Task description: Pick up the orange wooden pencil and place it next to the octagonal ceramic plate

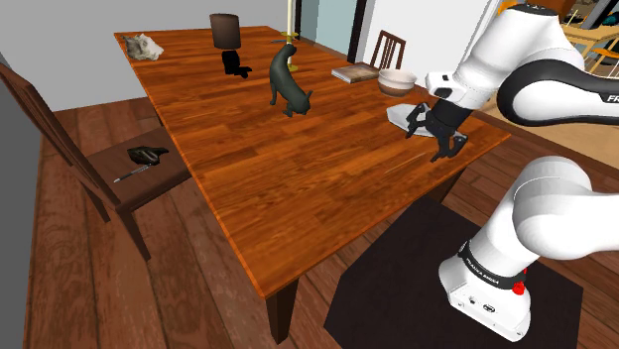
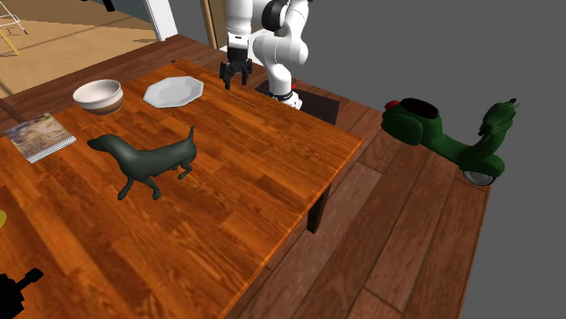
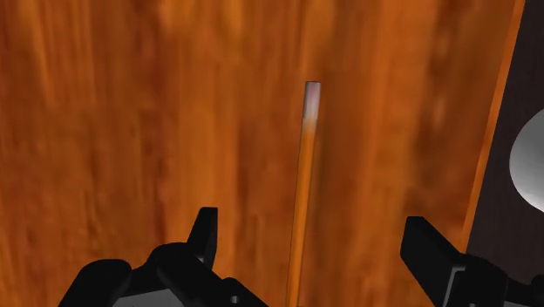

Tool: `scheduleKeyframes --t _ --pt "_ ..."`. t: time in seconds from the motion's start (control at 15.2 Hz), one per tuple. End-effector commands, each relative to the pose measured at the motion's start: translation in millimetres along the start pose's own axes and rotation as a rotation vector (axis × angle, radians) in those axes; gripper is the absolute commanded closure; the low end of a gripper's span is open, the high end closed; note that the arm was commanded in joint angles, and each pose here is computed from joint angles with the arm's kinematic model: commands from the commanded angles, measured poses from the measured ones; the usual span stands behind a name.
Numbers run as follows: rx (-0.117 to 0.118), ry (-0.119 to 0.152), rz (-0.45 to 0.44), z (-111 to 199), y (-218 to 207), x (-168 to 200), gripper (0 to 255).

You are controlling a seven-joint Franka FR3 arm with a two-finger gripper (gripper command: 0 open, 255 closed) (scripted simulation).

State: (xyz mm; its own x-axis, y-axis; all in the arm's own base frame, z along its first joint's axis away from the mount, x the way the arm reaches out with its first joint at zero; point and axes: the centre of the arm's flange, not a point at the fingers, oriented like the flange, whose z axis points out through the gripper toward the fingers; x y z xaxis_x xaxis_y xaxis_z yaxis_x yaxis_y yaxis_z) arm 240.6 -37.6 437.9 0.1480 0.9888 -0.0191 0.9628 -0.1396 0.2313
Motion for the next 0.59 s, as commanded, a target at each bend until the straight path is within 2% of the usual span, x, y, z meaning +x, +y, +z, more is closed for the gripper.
scheduleKeyframes --t 0.0,0.07,0.53 --pt "0.003 0.000 0.000 -21 0 0 0" --pt "0.003 0.000 0.000 -32 0 0 0" --pt "0.003 0.000 0.000 -32 0 0 0"
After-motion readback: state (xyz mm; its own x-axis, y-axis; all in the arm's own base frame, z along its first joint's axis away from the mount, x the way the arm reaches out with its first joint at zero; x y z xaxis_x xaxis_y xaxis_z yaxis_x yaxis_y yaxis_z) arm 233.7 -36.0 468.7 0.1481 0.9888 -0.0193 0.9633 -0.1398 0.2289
